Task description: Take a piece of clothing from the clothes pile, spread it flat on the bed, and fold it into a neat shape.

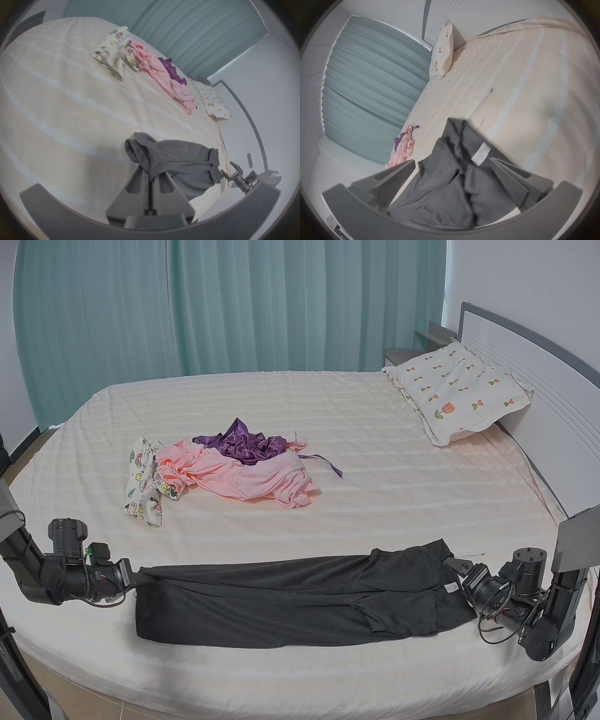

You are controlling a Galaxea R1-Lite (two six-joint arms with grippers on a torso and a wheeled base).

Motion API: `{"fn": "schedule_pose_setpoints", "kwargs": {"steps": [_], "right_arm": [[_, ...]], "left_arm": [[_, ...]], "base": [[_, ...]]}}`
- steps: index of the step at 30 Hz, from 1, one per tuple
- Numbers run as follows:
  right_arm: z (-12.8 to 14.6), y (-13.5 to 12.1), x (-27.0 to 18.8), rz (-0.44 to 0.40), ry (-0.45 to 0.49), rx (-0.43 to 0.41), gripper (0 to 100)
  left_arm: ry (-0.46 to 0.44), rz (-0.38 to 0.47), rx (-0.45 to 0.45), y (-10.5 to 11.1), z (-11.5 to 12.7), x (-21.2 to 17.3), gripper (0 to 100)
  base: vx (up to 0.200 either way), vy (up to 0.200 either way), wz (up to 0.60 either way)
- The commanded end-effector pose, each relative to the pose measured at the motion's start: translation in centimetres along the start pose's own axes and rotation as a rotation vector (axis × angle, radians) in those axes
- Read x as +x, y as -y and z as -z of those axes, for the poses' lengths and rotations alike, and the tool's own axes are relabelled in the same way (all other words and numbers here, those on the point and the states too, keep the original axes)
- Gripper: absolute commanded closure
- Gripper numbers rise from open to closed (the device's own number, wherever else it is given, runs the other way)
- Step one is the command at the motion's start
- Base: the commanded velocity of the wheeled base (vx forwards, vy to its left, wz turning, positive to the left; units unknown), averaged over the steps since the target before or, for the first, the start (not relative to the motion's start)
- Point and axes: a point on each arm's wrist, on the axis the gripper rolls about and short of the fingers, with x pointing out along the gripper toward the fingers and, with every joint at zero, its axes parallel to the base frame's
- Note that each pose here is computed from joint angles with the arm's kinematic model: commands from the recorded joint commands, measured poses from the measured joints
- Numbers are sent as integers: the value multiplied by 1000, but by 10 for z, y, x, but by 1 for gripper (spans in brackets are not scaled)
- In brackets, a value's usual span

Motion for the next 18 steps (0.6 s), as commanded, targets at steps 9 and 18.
{"fn": "schedule_pose_setpoints", "kwargs": {"steps": [9,18], "right_arm": [[0,-1,0,-10,4,-1,0],[0,-2,0,-11,5,-1,0]], "left_arm": [[224,-99,-112,-61,-33,-66,100],[184,-66,-75,-29,-37,-59,100]], "base": [[0,0,0],[0,0,0]]}}
